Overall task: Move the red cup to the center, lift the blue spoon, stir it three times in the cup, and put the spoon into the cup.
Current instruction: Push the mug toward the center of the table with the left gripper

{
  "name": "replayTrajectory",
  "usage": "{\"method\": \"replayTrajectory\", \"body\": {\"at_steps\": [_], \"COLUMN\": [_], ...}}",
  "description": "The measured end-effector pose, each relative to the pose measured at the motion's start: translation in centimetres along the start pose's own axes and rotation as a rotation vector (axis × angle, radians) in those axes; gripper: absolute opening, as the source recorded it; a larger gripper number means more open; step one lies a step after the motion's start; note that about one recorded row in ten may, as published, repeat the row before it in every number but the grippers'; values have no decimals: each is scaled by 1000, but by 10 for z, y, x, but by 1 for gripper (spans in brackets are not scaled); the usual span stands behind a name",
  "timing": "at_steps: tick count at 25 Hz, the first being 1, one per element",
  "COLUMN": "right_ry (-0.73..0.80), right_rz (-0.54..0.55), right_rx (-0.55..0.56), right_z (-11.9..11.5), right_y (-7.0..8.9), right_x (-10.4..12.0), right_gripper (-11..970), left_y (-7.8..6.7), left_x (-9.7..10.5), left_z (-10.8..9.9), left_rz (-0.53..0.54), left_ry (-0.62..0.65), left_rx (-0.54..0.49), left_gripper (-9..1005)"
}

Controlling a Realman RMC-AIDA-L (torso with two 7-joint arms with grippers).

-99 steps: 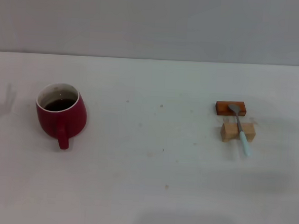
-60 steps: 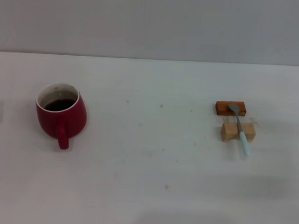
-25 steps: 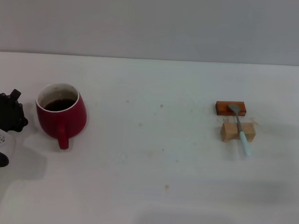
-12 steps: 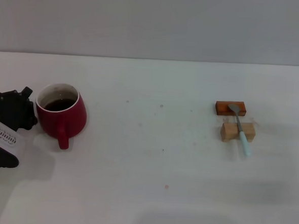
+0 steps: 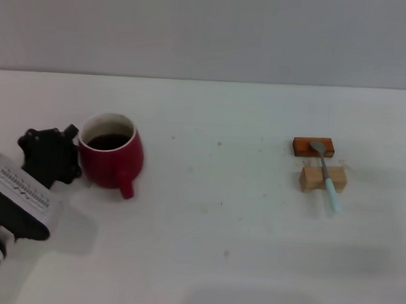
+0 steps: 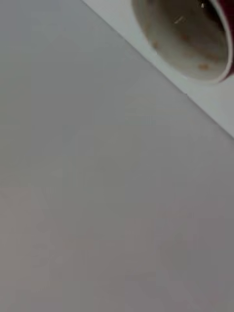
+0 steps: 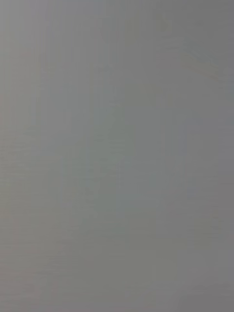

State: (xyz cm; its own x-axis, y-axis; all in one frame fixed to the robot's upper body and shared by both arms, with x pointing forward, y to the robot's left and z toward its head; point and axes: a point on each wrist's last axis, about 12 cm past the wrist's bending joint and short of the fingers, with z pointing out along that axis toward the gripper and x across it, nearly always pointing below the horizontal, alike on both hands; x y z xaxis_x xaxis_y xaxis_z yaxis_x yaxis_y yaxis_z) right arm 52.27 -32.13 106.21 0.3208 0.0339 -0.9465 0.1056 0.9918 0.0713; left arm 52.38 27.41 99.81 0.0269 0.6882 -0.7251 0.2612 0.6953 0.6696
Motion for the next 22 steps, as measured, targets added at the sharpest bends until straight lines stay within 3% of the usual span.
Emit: {"method": "replayTrajectory", "body": {"at_steps": [3,12,22], "right_ry": [0,-9,-11], "right_rz": [0,7,9], "right_rx": [0,-2,-3], "right_z": [0,1,1], "right_y": [0,2,2], "right_x": [0,-2,-2], "right_gripper": [782,782,783], "left_y": [-9,-18,8], "left_x": [-6,-14,-6], "left_z": [0,0,22], "left_rz": [9,28,97], "left_ry": [-28,-58,4], "left_rx": [41,75,46], "left_gripper": [2,3,4]}}
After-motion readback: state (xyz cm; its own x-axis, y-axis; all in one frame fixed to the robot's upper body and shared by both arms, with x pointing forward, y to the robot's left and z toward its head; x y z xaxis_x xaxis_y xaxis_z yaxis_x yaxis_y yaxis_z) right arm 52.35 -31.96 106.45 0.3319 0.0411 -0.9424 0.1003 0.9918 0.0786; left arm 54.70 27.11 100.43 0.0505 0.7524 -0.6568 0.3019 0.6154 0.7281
